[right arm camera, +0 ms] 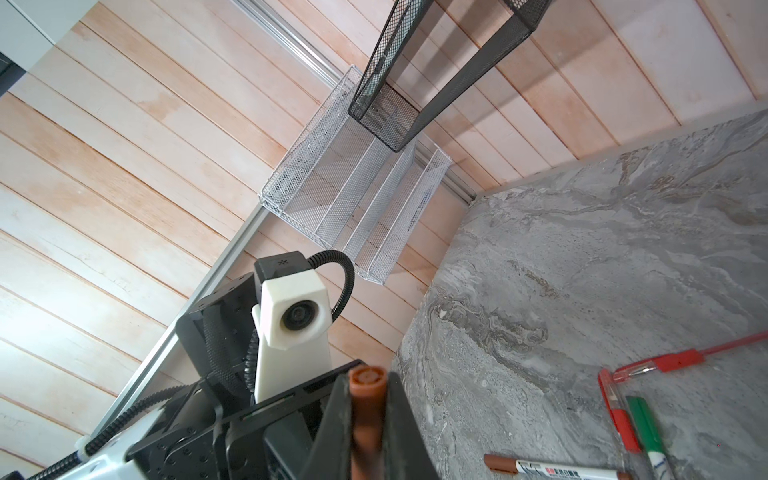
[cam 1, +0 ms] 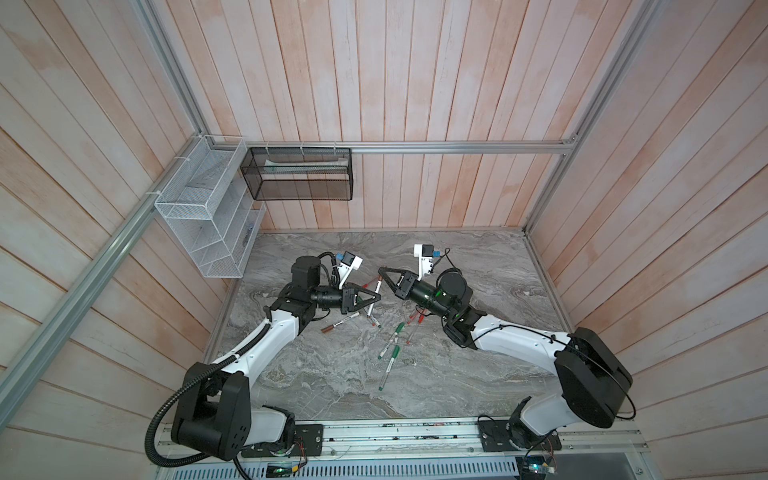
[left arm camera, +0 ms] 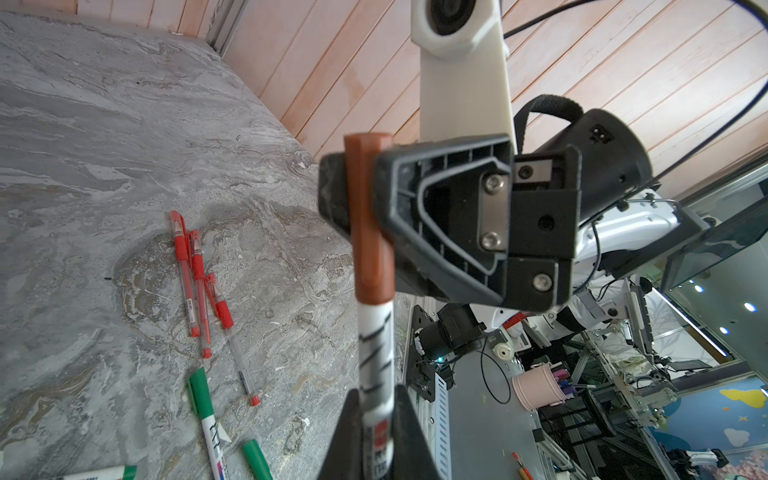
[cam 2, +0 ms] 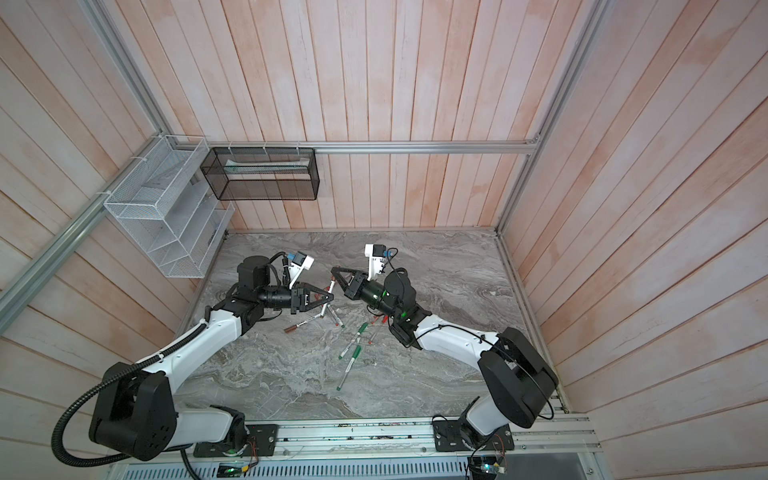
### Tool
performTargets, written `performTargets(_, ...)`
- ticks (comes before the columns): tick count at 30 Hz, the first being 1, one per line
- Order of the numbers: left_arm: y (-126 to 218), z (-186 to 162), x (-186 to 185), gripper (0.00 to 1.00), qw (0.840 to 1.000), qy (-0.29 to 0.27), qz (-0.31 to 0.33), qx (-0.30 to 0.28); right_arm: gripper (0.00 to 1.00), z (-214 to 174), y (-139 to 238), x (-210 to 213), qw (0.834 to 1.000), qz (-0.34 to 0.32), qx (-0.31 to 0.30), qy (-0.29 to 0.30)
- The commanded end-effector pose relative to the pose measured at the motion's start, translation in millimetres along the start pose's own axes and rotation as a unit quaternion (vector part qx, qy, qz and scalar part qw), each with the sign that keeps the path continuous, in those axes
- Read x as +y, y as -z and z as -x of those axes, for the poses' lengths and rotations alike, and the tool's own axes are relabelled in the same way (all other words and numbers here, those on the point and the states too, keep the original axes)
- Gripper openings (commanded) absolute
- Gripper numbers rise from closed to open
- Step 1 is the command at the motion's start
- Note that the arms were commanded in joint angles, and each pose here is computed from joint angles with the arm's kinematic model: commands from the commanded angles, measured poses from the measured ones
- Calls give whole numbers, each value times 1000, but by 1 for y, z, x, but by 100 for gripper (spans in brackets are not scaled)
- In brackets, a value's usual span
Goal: Open the pen caps
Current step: 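Pull the brown cap off with the right gripper away from the left gripper, then lower the uncapped marker with the left gripper while the right carries the cap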
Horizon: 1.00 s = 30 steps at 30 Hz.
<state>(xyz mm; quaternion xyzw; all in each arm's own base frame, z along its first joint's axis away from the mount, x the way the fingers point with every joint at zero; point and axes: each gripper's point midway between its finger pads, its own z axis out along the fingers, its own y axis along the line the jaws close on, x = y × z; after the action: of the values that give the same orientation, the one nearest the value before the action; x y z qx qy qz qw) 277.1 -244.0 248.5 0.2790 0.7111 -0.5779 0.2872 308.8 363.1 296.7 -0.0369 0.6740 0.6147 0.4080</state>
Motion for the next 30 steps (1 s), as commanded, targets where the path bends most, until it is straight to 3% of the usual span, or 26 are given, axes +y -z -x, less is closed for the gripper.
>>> performTargets(1, -1, -14, -14, 0, 999, -18, -27, 12, 0, 43, 12, 4, 999, 5, -50, -3)
performTargets(6, -1, -29, -30, 0, 997, -14, -79, 15, 0, 89, 27, 3, 994, 9, -110, -4)
performTargets(9, 0, -35, -28, 0, 997, -12, -74, 23, 0, 108, 35, 3, 991, 20, -135, -14)
performTargets(18, 5, -27, -16, 0, 999, -12, -36, 5, 0, 112, 48, 0, 989, 12, -150, -11)
performTargets(24, 35, 2, 43, 0, 989, -25, 138, -37, 0, 110, 73, -14, 989, -52, -137, 11)
performTargets(30, 89, 31, 99, 0, 943, -42, 325, -65, 0, 98, 108, -40, 980, -154, -115, 45)
